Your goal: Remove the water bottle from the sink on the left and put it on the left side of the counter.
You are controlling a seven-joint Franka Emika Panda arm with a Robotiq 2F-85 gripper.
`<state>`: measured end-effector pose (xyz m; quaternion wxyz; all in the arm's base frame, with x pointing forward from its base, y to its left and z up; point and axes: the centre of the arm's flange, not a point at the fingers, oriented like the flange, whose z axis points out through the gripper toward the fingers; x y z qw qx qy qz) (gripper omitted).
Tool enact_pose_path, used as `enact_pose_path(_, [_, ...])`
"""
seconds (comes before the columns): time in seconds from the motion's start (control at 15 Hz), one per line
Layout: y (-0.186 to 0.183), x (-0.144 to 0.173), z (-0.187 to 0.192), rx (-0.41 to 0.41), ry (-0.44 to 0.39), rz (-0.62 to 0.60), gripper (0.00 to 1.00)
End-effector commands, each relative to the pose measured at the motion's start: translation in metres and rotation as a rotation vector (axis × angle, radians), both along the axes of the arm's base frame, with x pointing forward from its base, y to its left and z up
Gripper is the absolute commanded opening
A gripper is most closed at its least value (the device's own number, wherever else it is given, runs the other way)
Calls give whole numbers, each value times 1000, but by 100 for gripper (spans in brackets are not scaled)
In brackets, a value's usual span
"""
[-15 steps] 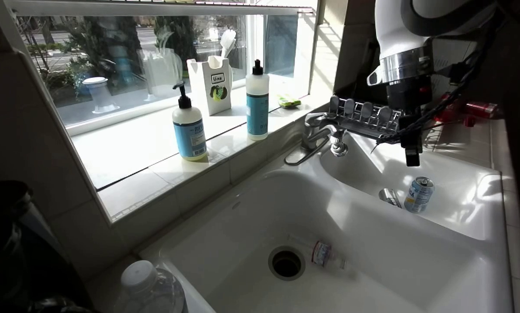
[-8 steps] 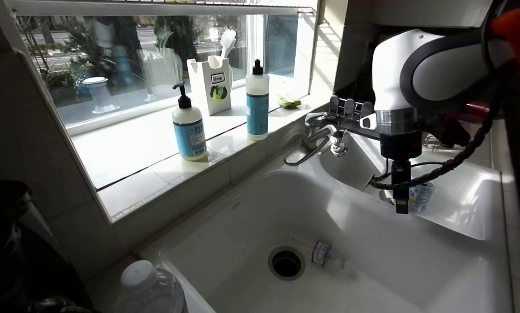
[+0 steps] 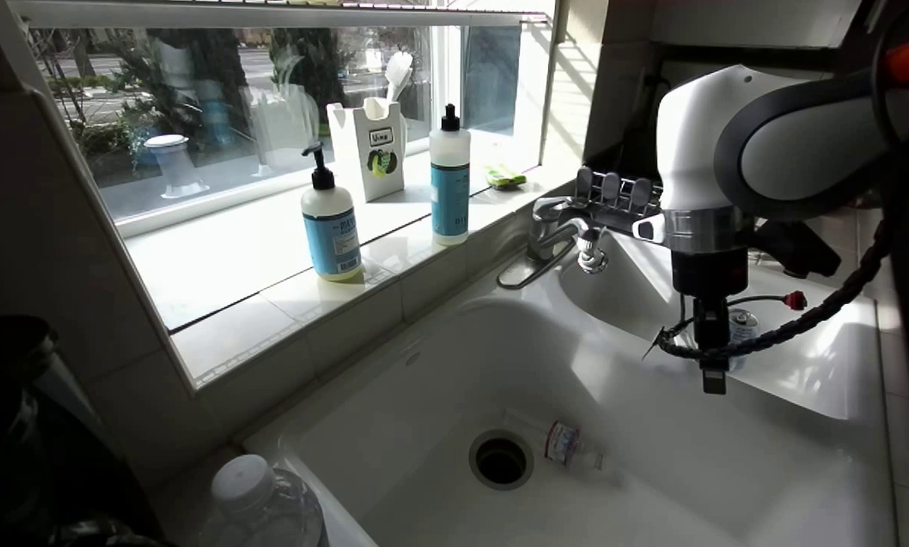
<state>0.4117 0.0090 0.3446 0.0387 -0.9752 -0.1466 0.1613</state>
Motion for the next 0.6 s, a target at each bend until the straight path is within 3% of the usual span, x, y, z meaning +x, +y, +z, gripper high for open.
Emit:
enact_pose_path(0.0, [0, 0, 0, 0, 0, 0, 100])
enact_pose_path(0.53, [6, -3, 2, -10, -8, -10, 100])
